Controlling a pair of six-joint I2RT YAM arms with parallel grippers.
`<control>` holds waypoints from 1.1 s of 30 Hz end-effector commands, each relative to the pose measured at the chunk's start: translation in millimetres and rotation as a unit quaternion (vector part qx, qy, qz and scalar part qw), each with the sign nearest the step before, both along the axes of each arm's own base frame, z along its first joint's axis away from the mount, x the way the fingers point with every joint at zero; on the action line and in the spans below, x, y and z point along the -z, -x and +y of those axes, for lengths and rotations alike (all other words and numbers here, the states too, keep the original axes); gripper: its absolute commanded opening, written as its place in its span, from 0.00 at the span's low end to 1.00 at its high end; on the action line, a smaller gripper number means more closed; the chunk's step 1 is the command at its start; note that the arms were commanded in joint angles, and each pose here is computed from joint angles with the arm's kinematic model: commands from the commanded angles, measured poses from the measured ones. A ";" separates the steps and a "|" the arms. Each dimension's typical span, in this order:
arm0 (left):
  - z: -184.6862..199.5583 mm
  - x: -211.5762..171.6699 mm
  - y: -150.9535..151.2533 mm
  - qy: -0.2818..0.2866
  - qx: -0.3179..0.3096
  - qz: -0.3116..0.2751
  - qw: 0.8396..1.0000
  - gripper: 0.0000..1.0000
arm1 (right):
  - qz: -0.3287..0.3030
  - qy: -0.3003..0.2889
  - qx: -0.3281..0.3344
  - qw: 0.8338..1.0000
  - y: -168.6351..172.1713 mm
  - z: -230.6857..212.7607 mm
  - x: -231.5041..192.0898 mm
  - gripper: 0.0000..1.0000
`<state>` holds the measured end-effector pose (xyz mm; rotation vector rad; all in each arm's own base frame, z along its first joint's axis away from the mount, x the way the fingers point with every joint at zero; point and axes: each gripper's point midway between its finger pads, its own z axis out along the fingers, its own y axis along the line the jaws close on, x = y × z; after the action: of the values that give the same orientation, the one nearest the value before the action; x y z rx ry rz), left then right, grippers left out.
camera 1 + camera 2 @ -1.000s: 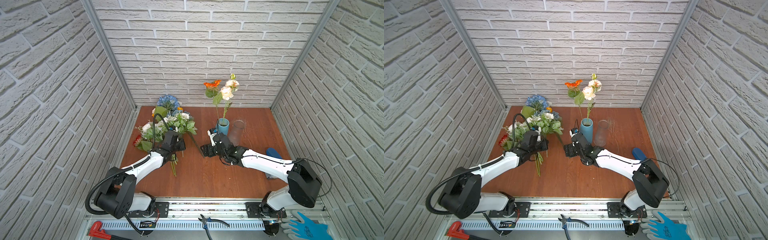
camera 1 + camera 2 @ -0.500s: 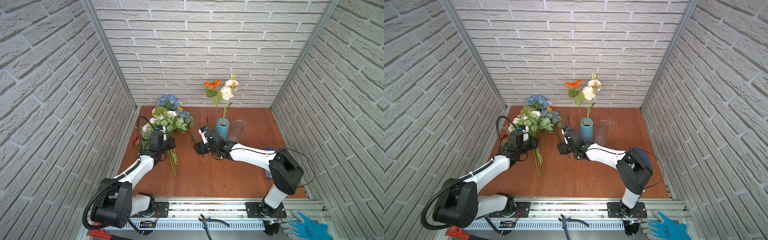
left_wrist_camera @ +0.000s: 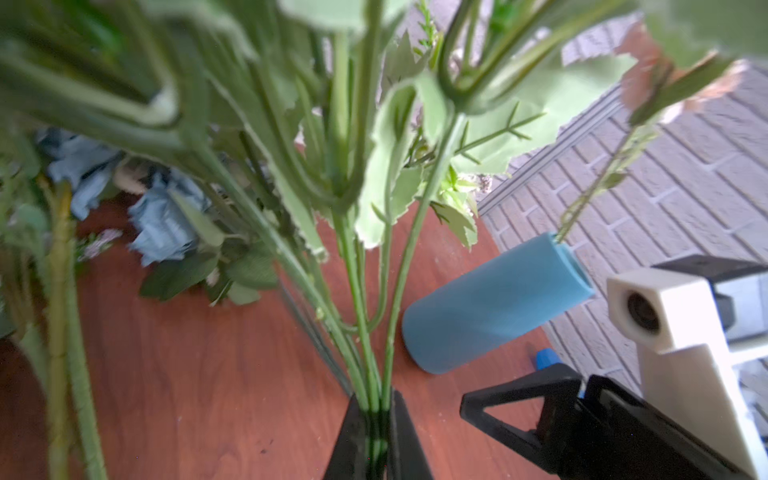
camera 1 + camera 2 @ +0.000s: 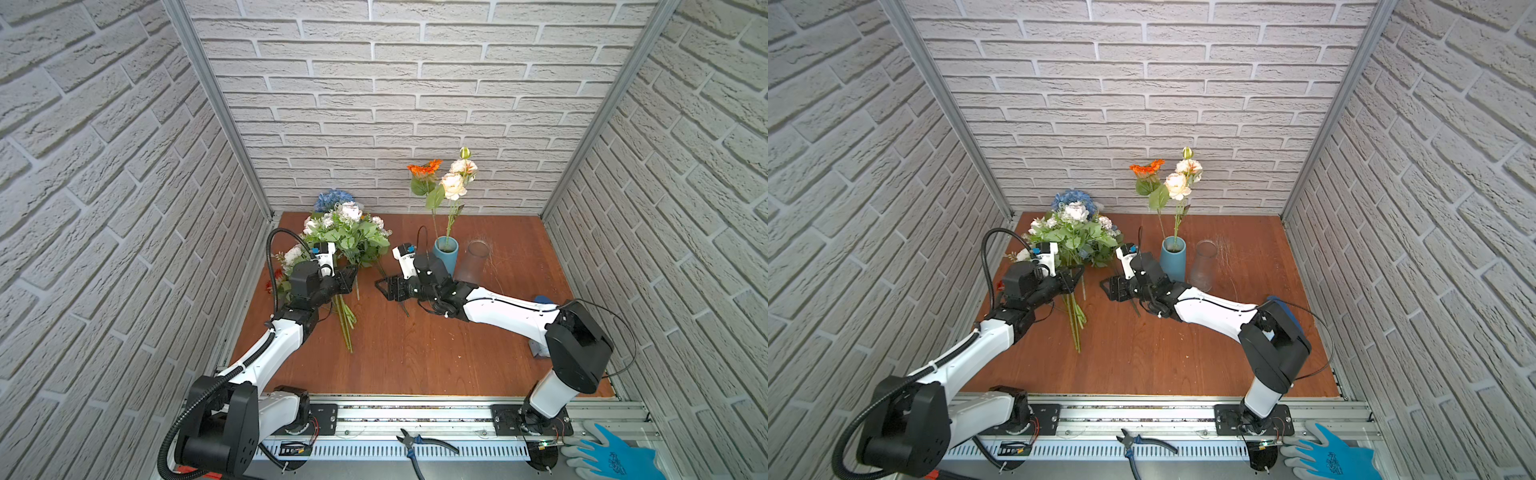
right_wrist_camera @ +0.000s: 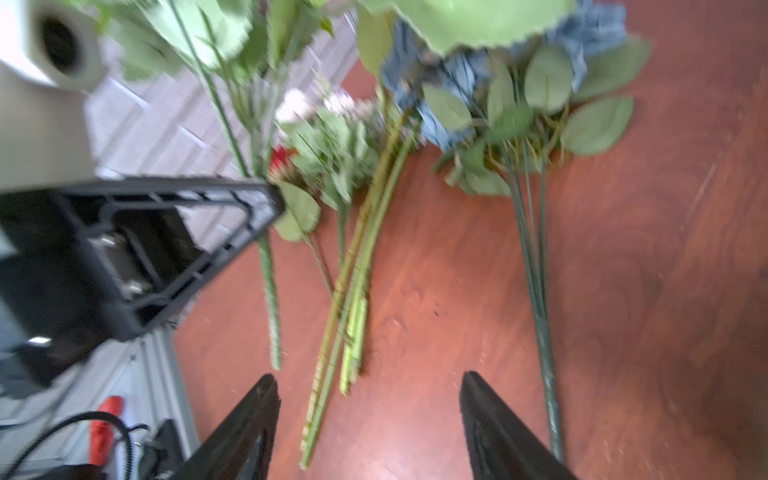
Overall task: Arrange the flowers into the vase
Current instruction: 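Grasp the bouquet stems with the right gripper beside the left gripper, then carry the bouquet to the teal vase with the right gripper while the left gripper releases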
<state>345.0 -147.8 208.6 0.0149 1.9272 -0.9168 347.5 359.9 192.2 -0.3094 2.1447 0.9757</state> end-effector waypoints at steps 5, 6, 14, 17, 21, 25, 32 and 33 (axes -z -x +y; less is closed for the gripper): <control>-39.2 -77.5 22.1 0.030 0.097 -0.123 0.987 0.00 | -0.080 -0.139 -0.001 0.987 -3.2 -2.0 -98.9 0.68; -45.2 -80.8 25.9 0.029 0.109 -0.128 0.985 0.00 | -0.083 -0.142 -0.001 0.986 -4.1 -2.3 -102.9 0.67; -74.0 -89.3 46.2 0.011 0.161 -0.140 0.977 0.00 | -0.095 -0.169 -0.013 0.981 -5.8 2.4 -115.8 0.59; -77.2 -89.2 49.2 0.006 0.167 -0.140 0.976 0.00 | -0.101 -0.179 -0.016 0.978 -3.3 1.8 -119.2 0.58; -82.6 -87.3 53.1 0.002 0.180 -0.140 0.974 0.00 | -0.097 -0.170 -0.013 0.981 -4.5 1.0 -115.0 0.55; -86.6 -85.5 55.6 -0.006 0.188 -0.138 0.972 0.00 | -0.086 -0.167 -0.009 0.982 -7.6 2.5 -107.7 0.47; -85.7 -86.9 58.1 -0.012 0.186 -0.143 0.972 0.00 | -0.064 -0.158 -0.016 0.985 -9.3 8.6 -91.9 0.44; -85.8 -87.3 58.5 -0.012 0.186 -0.144 0.972 0.00 | -0.060 -0.154 -0.016 0.986 -9.3 9.2 -88.4 0.44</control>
<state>289.7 -232.0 259.9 0.4565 1.8155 -1.0873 355.4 366.2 272.7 -0.2416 1.8756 1.2301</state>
